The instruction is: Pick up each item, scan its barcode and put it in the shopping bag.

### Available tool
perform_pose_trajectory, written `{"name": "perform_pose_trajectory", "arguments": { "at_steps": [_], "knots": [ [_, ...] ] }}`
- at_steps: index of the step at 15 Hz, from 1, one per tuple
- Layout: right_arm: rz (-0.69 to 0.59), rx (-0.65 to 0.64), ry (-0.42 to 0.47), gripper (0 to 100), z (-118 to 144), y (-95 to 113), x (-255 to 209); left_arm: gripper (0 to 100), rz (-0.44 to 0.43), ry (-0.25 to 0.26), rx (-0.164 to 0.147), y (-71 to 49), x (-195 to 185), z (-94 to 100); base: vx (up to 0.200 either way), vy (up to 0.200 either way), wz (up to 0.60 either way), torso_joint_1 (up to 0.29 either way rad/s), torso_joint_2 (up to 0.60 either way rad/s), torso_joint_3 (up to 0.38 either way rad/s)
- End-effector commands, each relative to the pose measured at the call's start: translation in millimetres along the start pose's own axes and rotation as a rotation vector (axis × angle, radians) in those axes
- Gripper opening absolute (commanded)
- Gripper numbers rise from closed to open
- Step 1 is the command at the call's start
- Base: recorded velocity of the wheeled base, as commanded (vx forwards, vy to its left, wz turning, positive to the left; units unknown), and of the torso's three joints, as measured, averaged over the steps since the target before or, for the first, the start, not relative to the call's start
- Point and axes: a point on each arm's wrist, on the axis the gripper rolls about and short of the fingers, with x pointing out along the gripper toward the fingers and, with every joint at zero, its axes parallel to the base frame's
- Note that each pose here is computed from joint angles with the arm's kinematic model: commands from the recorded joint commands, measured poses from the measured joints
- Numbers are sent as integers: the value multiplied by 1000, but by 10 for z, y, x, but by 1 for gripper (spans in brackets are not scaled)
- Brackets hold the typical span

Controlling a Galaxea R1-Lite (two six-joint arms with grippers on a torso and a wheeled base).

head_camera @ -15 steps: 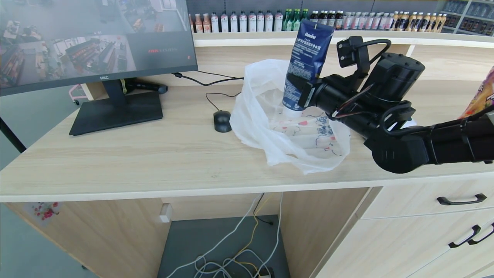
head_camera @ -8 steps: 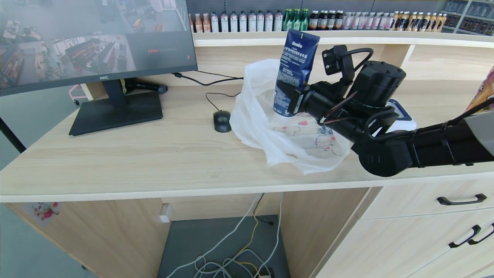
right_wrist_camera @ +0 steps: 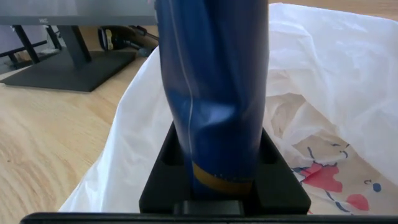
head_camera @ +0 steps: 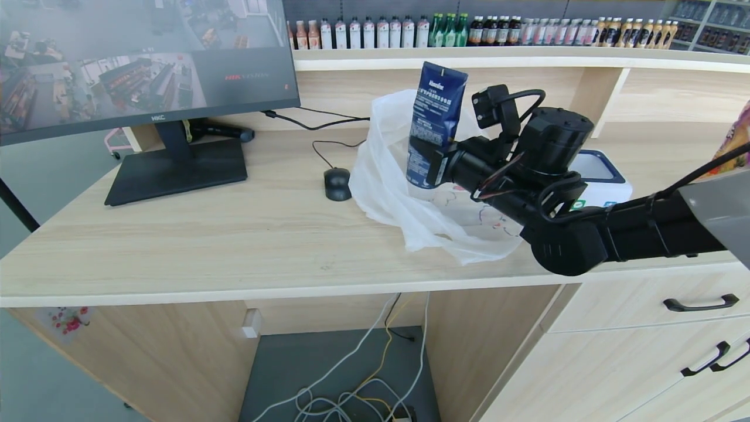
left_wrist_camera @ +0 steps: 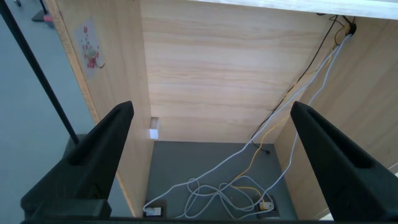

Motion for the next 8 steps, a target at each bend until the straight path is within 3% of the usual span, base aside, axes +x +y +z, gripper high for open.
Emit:
{"name": "perform_pose_trajectory", "arguments": {
  "at_steps": [1,8],
  "knots": [
    [1,4,18,0,-83,2,16,100,1,0,-1,0,0,0,0,0,0,0,0,0],
    [1,7,40,0,-186,-3,38,100,-1,0,-1,0,0,0,0,0,0,0,0,0]
  ]
}}
